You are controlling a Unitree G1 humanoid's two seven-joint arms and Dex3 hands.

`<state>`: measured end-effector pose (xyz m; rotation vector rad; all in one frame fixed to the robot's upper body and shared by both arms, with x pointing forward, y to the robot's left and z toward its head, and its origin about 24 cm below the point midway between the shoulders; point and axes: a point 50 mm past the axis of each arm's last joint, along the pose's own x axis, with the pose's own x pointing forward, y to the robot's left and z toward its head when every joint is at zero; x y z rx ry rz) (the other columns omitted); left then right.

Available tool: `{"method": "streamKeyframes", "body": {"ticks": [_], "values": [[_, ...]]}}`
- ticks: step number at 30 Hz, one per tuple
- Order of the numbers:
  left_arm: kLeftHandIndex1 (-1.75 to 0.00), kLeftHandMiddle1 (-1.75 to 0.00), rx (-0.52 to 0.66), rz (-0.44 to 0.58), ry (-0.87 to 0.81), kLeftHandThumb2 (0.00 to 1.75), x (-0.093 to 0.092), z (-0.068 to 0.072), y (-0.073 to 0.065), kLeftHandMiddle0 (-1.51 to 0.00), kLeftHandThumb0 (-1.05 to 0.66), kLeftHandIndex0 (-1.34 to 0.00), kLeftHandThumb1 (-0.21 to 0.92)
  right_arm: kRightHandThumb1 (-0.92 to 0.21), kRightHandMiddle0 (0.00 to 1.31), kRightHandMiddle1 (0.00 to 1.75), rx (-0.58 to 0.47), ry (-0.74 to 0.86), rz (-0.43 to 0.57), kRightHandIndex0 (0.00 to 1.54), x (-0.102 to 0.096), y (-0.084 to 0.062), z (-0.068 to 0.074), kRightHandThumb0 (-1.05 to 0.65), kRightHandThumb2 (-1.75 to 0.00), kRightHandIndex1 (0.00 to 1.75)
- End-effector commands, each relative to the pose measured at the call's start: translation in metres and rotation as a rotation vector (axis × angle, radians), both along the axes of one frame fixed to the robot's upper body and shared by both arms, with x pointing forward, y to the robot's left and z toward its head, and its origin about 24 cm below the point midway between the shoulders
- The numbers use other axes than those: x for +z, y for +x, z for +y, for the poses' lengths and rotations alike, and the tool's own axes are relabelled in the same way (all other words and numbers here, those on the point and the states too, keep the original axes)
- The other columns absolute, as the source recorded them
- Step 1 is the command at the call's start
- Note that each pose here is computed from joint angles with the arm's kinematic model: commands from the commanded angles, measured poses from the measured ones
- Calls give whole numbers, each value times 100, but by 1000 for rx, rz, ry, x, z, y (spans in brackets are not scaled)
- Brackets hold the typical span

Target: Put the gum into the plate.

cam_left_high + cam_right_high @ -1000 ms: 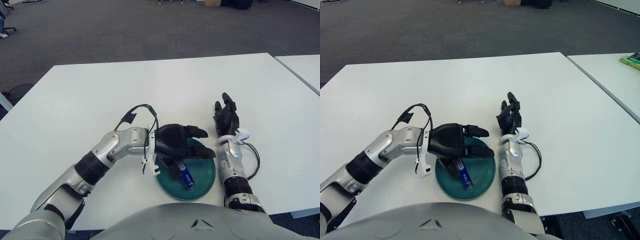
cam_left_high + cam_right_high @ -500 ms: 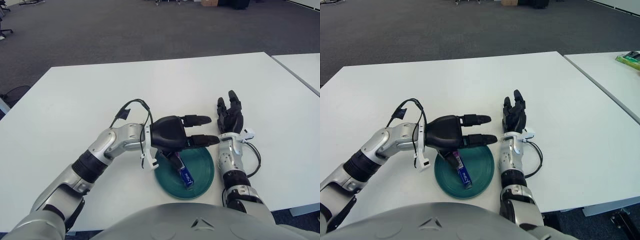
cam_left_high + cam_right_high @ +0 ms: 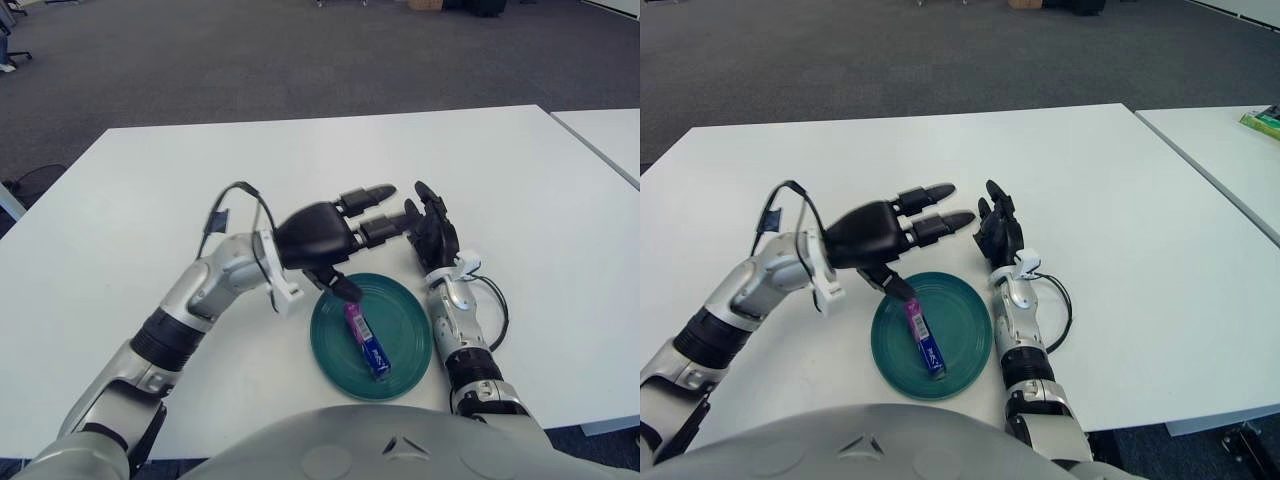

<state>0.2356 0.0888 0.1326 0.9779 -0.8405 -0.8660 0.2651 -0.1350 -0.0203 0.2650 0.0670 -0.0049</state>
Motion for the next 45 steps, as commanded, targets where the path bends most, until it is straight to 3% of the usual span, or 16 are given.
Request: {"method": "streamKeyframes", "body": {"ticks": [1,3,6,11,15,17,19,25,32,45], "values": [[0,0,84,112,-100,55,-3,28,10,0,-105,0,92,-92,0,30,-49,8,423,13,-71,-53,-4,-76,-96,0],[0,0,140,214,-164,55,-15,35,14,0,-105,0,92,-92,0,31,-67,0,429,14,-72,-54,-5,-77,-94,0],[0,0,358,559,-606,57,-53,44,3,0,-105,0,92,-92,0,36,-90,-20,430,16,-73,-56,-7,-79,-91,1],[0,0,372,796,-1030,65,-75,45,-4,0,-105,0,92,-92,0,43,-95,-34,428,18,-74,-58,-10,-80,-88,2],[0,0,379,922,-1209,76,-91,46,-11,0,-105,0,92,-92,0,46,-94,-39,426,20,-74,-58,-11,-81,-87,2],[0,0,404,1032,-1396,80,-100,44,-18,0,-105,0,92,-92,0,46,-90,-44,423,20,-74,-58,-12,-81,-87,2],[0,0,474,1077,-1501,84,-105,44,-24,0,-105,0,92,-92,0,46,-86,-46,420,20,-73,-58,-12,-81,-87,2],[0,0,732,1087,-1429,96,-114,51,-39,0,-105,0,92,-92,0,44,-77,-50,422,20,-73,-58,-13,-81,-88,1],[0,0,935,1104,-1271,102,-121,50,-49,0,-105,0,92,-92,0,43,-74,-54,424,20,-73,-56,-13,-81,-88,1],[0,0,1017,1217,-1218,107,-142,40,-58,0,-104,0,92,-92,0,41,-62,-89,411,19,-72,-56,-16,-83,-88,0]]}}
